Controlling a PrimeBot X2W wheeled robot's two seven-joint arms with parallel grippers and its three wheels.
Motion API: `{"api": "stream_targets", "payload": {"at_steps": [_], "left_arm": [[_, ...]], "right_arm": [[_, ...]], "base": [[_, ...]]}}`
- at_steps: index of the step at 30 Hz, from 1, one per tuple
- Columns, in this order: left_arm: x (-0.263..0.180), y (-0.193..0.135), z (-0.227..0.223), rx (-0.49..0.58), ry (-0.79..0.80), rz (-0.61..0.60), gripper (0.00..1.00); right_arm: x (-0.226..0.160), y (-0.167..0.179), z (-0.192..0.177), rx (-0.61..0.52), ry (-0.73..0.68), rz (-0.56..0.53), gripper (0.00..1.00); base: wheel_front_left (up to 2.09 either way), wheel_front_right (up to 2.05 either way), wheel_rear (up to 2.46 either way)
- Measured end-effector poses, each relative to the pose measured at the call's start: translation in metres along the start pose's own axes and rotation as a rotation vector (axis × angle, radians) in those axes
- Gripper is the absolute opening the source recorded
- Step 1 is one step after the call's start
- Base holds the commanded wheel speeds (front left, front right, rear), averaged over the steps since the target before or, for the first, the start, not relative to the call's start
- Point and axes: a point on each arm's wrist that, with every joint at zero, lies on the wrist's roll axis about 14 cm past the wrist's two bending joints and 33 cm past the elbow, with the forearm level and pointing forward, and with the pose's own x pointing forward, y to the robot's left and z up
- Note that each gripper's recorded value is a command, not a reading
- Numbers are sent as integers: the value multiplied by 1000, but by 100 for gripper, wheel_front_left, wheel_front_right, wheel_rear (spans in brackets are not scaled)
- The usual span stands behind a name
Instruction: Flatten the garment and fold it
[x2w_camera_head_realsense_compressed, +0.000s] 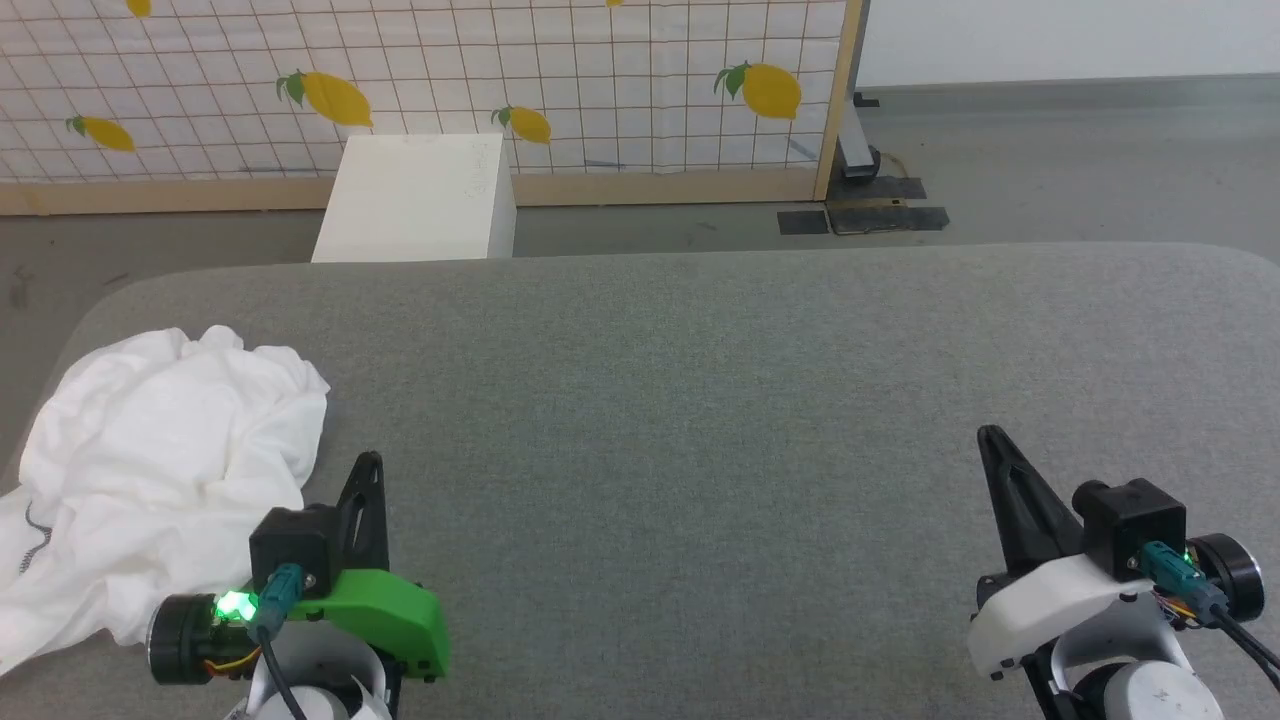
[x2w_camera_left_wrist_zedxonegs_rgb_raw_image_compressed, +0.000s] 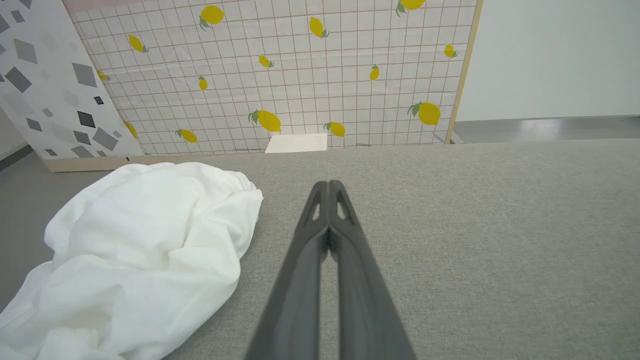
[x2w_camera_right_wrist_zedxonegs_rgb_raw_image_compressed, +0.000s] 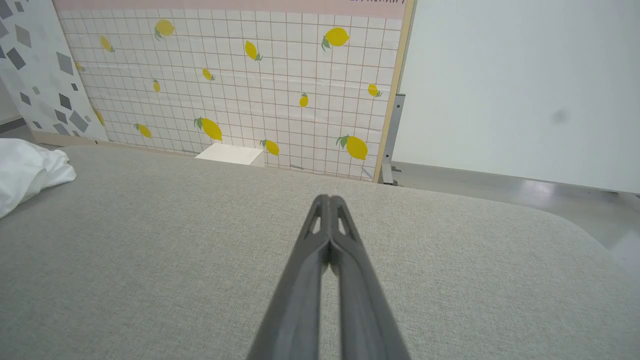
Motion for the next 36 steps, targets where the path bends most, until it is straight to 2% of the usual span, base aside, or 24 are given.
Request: {"api": "stream_targets", "payload": {"at_steps": [9, 10, 36], "left_arm": [[0, 0, 0, 0, 0, 0, 0], [0, 0, 0, 0, 0, 0, 100], [-3, 3, -1, -25, -16, 17, 100]], "right_arm": [[0, 0, 0, 0, 0, 0, 0], [0, 0, 0, 0, 0, 0, 100], [2, 3, -7, 52, -4, 9, 100]], "base": [[0, 0, 0], [0, 0, 0], [0, 0, 0]]}}
